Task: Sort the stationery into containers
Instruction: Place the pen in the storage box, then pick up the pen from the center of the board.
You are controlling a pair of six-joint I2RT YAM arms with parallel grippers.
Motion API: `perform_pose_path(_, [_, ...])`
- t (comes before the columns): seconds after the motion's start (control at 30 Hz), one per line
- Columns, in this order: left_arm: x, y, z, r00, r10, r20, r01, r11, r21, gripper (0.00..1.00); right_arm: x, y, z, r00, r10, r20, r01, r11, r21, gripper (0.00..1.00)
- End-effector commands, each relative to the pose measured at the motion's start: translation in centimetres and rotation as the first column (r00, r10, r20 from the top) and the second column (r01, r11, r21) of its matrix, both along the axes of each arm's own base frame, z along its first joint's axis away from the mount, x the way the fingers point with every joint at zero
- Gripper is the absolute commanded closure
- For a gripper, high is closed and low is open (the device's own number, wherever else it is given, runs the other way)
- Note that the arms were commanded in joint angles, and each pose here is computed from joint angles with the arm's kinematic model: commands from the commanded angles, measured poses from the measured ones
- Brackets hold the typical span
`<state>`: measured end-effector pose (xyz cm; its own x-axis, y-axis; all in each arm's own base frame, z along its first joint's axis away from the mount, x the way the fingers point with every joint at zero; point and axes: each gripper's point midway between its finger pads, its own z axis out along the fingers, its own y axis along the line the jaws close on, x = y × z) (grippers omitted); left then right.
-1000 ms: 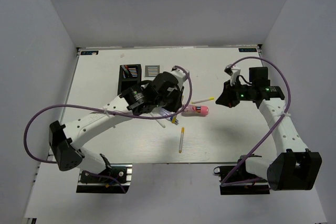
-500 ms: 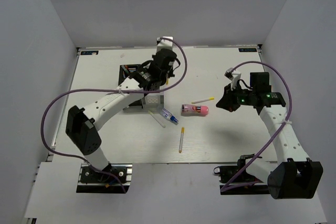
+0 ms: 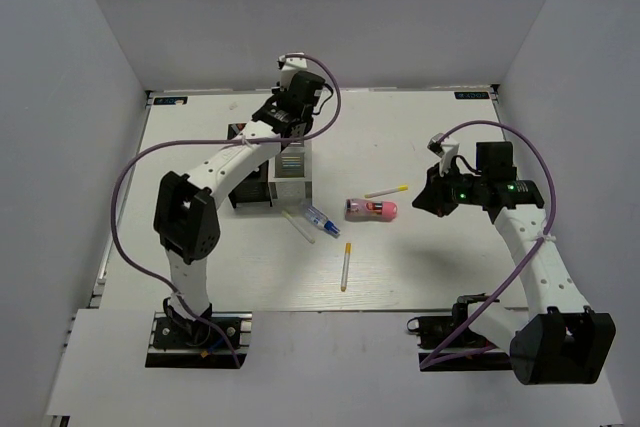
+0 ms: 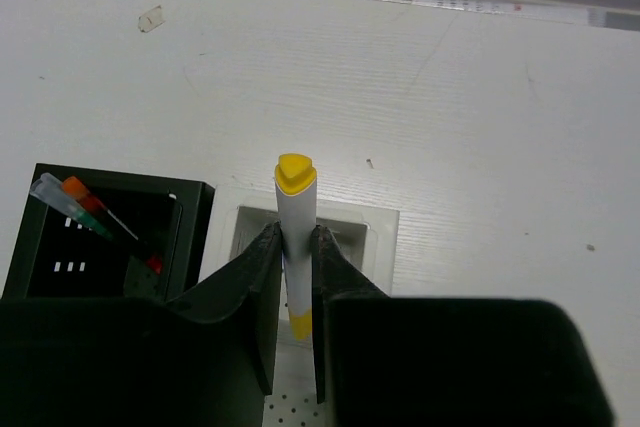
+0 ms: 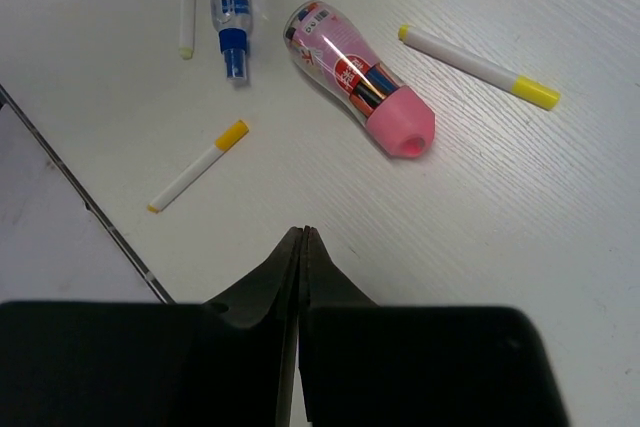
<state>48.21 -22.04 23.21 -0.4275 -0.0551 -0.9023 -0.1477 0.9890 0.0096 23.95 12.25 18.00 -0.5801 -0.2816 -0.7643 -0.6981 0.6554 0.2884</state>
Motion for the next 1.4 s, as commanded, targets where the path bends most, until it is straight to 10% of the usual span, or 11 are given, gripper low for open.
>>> perform_pose_path(0.0, [1.2, 1.3, 2.8, 0.997, 0.052, 0.052, -0.050, 0.998, -0.030, 1.00, 0.2, -0.2, 0.3, 0.999, 0.003, 0.046, -0.003, 1.000, -0.010, 0.96])
perform_pose_path(0.27, [2.2, 2.1, -0.3, 0.998, 0.058, -0.014, -0.058, 0.998, -0.002, 0.88, 0.6, -0.3, 0.1, 0.999, 0.002, 0.039, -0.002, 1.000, -0.017, 0.59])
perform_pose_path(0.5, [0.7, 2.2, -1.0, 0.999, 0.033, -0.025, -0.034, 0.999, -0.040, 0.38, 1.6, -0.4, -0.3, 0.999, 0.025, 0.031, -0.023, 0.999, -0.040, 0.53])
perform_pose_path(0.83, [-1.1, 2.7, 3.1, 0.999, -0.014, 0.033, 0.016, 0.996, -0.085, 0.19, 4.3, 0.0, 0.2, 0.956, 0.214, 0.202, -0.194, 0.974, -0.113, 0.53])
perform_pose_path(1.1, [-9.9, 1.2, 6.6, 0.952, -0.303, -0.047, 0.289, 0.939, -0.185, 0.10, 7.4, -0.6, -1.7, 0.687, 0.630, 0.363, -0.475, 0.767, -0.431, 0.53])
perform_pose_path(1.37, [-22.0, 4.9, 3.3, 0.910, -0.401, -0.105, 0.342, 0.870, -0.356, 0.01, 11.6, 0.0, -4.2, 0.603, 0.735, 0.309, -0.596, 0.673, -0.438, 0.50])
